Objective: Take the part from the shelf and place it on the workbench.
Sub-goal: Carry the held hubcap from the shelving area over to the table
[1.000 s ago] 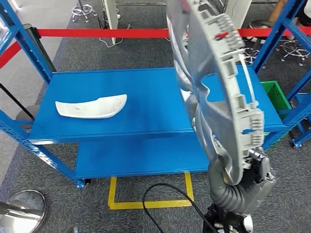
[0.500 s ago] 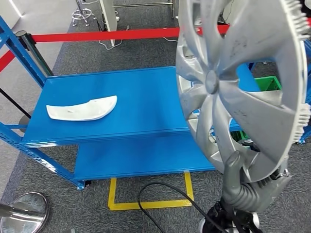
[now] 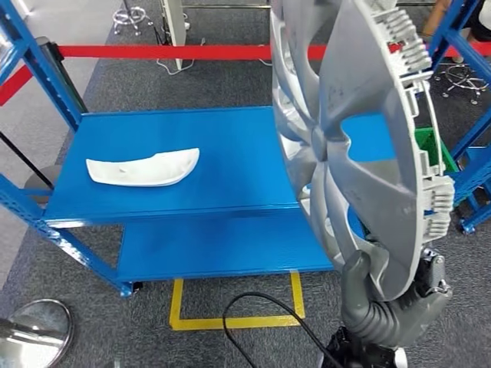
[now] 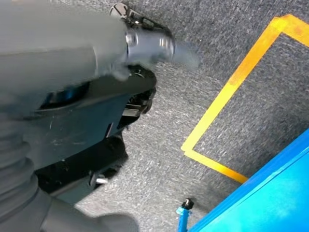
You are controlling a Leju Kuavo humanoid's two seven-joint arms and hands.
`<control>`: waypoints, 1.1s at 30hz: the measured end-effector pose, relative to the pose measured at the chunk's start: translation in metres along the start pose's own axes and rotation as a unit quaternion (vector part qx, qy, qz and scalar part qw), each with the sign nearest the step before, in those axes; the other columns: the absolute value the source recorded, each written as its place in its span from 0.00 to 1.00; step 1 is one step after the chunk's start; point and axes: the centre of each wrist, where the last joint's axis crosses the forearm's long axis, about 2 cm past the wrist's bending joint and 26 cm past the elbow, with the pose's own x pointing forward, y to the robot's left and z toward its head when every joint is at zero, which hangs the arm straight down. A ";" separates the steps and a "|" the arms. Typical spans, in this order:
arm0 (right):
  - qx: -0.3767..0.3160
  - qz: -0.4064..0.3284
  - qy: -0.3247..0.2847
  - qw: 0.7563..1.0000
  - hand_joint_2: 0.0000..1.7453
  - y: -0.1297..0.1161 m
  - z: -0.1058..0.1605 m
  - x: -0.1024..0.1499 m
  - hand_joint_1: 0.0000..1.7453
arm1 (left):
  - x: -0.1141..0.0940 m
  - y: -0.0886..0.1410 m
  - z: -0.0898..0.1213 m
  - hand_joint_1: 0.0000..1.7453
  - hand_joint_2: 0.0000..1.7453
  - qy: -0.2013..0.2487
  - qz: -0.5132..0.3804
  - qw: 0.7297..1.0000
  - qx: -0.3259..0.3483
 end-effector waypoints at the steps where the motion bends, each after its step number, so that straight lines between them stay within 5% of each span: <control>1: 0.002 0.003 0.002 1.000 1.00 0.000 0.000 0.000 1.00 | 0.000 0.000 0.000 0.00 1.00 0.001 -0.001 1.000 0.000; 33: 0.038 0.050 0.044 0.997 1.00 0.002 0.008 -0.012 1.00 | 0.004 0.000 -0.002 0.00 1.00 0.037 -0.013 0.999 0.009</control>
